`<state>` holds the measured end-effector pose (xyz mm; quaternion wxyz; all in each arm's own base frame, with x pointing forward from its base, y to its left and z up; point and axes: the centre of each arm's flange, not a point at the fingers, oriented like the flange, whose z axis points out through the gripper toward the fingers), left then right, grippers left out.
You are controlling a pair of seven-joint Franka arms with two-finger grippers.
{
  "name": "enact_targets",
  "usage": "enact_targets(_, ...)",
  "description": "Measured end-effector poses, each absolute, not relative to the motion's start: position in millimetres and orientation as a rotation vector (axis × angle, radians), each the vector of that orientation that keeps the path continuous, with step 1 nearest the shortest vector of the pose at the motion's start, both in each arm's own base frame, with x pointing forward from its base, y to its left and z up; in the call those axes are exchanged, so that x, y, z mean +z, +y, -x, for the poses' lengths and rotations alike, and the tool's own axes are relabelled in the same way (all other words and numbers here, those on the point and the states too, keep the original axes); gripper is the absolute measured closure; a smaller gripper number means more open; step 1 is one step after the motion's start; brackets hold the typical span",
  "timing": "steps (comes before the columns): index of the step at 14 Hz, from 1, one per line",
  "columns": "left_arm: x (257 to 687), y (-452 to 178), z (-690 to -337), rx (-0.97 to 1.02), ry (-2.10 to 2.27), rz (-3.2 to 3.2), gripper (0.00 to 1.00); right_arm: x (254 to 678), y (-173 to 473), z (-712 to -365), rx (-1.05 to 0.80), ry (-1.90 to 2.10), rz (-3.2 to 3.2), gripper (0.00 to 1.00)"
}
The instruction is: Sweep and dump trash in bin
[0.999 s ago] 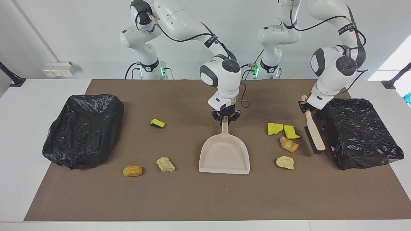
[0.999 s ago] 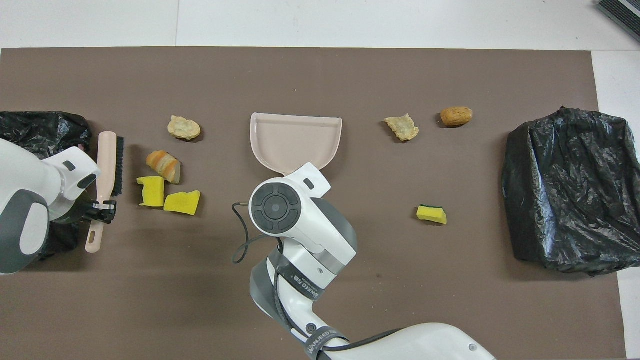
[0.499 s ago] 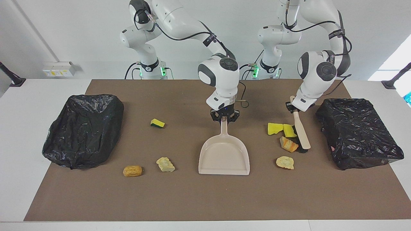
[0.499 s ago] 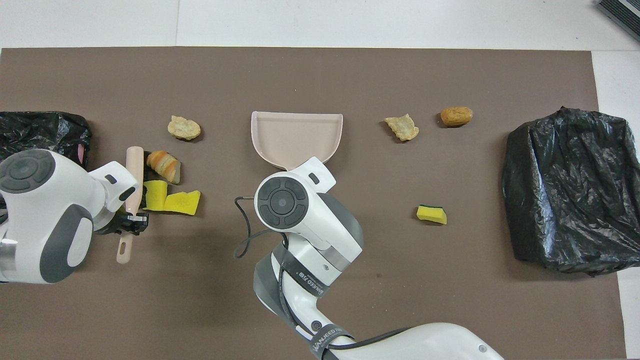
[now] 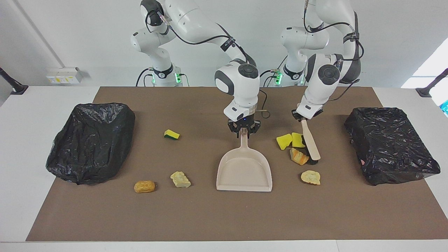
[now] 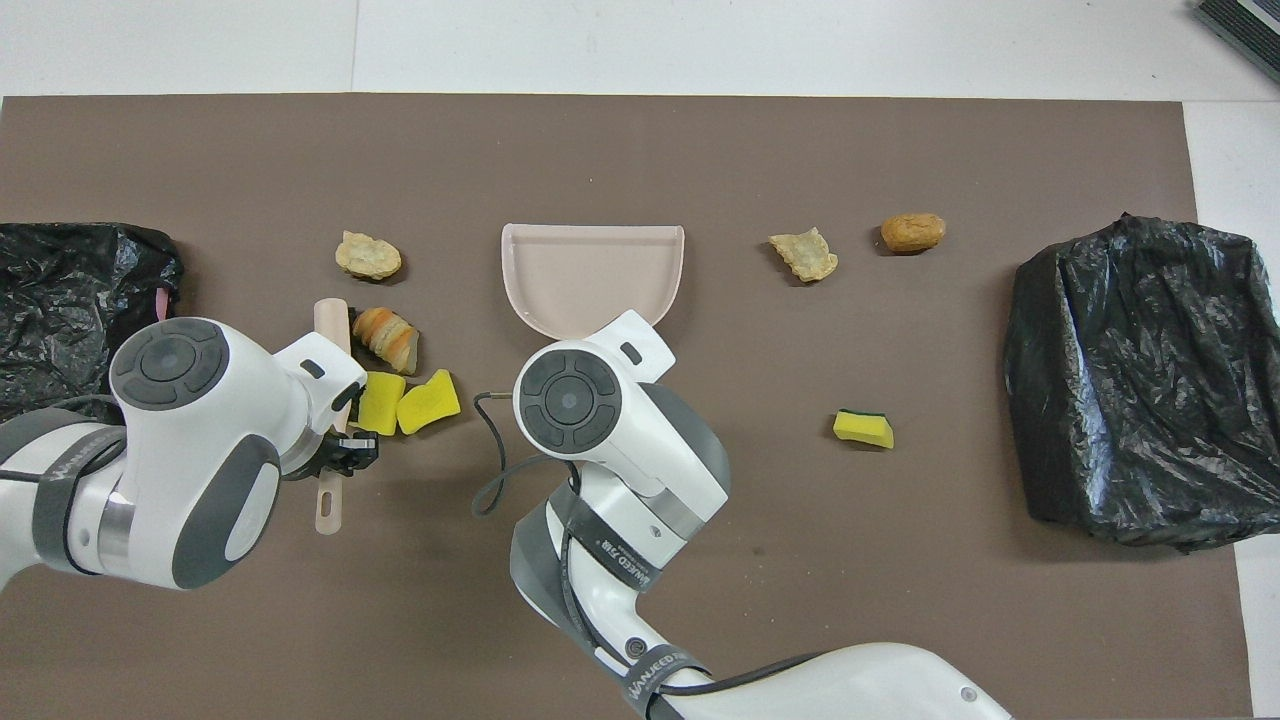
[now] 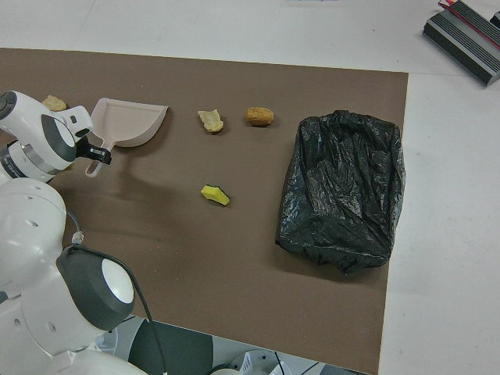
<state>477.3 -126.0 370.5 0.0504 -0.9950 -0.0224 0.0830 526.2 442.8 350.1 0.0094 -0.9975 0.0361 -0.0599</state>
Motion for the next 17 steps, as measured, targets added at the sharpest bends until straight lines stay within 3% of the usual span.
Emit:
enact_targets(5,408,-102,-503,0.148,-0.159,3.058,0.74,364,422,-531,-0.115,-0.243,3.169,0.69)
enact_targets(8,435,-65,-519,0.114,-0.252,3.062,0.74,409,368,-551,-0.056,-0.491,3.163,0.69)
enact_targets(11,435,-25,-523,0.117,-0.353,3.056,0.74,444,309,-560,0.106,-0.932,3.002,0.69)
enact_targets(17,392,-33,-497,0.269,-0.222,3.045,0.74,435,289,-557,0.199,-1.67,2.605,0.69)
